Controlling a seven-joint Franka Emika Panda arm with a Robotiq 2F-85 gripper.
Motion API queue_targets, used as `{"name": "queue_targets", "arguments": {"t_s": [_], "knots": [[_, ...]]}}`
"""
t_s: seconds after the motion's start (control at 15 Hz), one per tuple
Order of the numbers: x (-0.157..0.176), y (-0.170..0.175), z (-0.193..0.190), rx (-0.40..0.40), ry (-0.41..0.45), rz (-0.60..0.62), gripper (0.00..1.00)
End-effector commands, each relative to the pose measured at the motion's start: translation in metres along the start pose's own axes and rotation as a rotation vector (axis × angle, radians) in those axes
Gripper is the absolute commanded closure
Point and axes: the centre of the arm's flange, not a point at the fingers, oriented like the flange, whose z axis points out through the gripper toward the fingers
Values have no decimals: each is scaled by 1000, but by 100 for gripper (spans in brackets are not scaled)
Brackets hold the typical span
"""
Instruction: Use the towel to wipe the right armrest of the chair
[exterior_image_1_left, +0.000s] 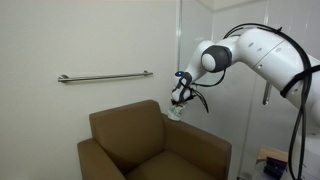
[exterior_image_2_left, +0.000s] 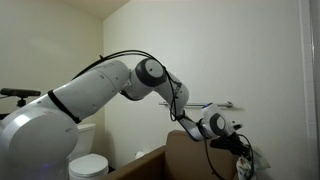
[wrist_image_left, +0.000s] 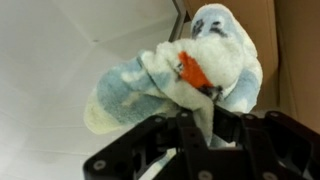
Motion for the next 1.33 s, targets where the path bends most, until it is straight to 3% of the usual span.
{"name": "queue_targets", "arguments": {"t_s": [0.0, 0.27, 0.47, 0.87, 1.27], "knots": [[16, -20, 78, 51, -12, 55, 92], [-3, -45, 134, 96, -100, 45, 92], [-22, -47, 156, 65, -167, 4, 92], [-37, -6, 111, 36, -288, -57, 92], [-72, 39, 68, -26, -399, 40, 92]]}}
